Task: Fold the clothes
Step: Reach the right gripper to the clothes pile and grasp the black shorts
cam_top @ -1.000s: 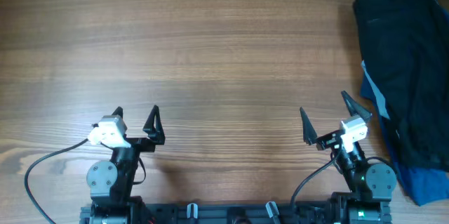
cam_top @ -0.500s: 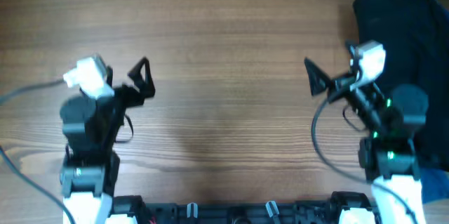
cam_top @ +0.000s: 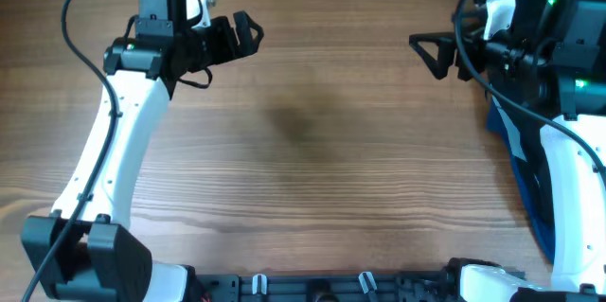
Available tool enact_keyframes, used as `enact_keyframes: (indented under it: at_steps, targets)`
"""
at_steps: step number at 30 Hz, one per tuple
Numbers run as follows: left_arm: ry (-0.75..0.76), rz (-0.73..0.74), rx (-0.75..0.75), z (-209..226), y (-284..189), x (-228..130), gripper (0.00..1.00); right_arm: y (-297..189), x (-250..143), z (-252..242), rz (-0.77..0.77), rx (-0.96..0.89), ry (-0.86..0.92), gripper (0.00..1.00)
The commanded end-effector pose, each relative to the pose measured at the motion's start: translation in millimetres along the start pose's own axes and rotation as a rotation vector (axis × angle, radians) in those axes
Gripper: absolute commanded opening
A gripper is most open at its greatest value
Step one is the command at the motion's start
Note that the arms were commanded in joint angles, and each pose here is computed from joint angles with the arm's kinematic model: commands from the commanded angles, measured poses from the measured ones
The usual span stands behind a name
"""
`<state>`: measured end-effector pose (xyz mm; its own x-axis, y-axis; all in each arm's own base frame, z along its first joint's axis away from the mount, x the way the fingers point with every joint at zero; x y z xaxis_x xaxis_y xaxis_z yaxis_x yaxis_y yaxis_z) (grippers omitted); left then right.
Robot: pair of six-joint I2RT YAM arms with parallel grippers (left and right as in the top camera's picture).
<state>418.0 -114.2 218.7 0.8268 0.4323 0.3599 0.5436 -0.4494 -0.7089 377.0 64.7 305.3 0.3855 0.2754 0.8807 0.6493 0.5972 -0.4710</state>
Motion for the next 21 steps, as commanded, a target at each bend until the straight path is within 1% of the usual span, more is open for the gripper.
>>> enact_keyframes:
  at_steps: [1,2,3,5,8,10,12,14,17,18,21]
  targets:
    - [-0.003,0.058,-0.016,-1.4,5.7,-7.8,1.00,1.9,1.0,-32.0,0.021,-0.154,0.030,1.00]
    - [-0.002,0.066,-0.031,-3.8,5.7,-8.9,1.00,3.7,0.2,-47.4,0.024,-0.225,0.064,1.00]
    - [-0.001,0.068,-0.037,-5.0,5.7,-9.0,1.00,5.3,-0.3,-72.4,0.017,-0.337,0.125,1.00]
    - [-0.009,0.080,-0.024,-2.2,5.5,-12.2,1.00,13.8,5.4,-99.8,-0.038,-0.408,0.161,1.00]
    - [-0.023,0.067,0.088,18.3,4.9,-13.7,1.00,24.3,-2.1,-136.0,-0.074,-0.453,0.178,1.00]
    - [-0.030,0.041,0.199,37.8,2.4,-12.2,1.00,27.2,-20.1,-159.0,-0.057,-0.480,0.217,1.00]
    - [-0.035,0.028,0.283,53.7,1.1,-13.1,1.00,26.5,-48.2,-184.9,-0.023,-0.513,0.279,1.00]
    - [-0.032,-0.019,0.367,71.4,4.2,-7.1,1.00,19.7,-70.1,-204.4,0.004,-0.547,0.321,1.00]
    - [-0.036,-0.037,0.368,75.1,17.2,0.0,1.00,-8.8,-90.4,-240.4,0.031,-0.719,0.343,1.00]
    - [-0.057,-0.041,0.369,76.3,20.8,0.9,1.00,-18.1,-93.6,-252.6,0.019,-0.763,0.343,1.00]
    - [-0.058,-0.038,0.370,79.9,30.7,2.4,1.00,-40.4,-103.8,-289.8,-0.038,-0.878,0.342,1.00]
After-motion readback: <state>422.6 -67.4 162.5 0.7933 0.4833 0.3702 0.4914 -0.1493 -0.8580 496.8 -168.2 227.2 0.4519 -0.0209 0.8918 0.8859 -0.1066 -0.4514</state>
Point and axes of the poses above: each gripper's point midway between its finger pads, its own y axis out along the fingers, its own z axis along the line the jaws close on, x = y × z, the point moved 1 cm from there along -y, back along the fingers, and after that the axes turned 12 degrees about -y, right-handed, at the moved point
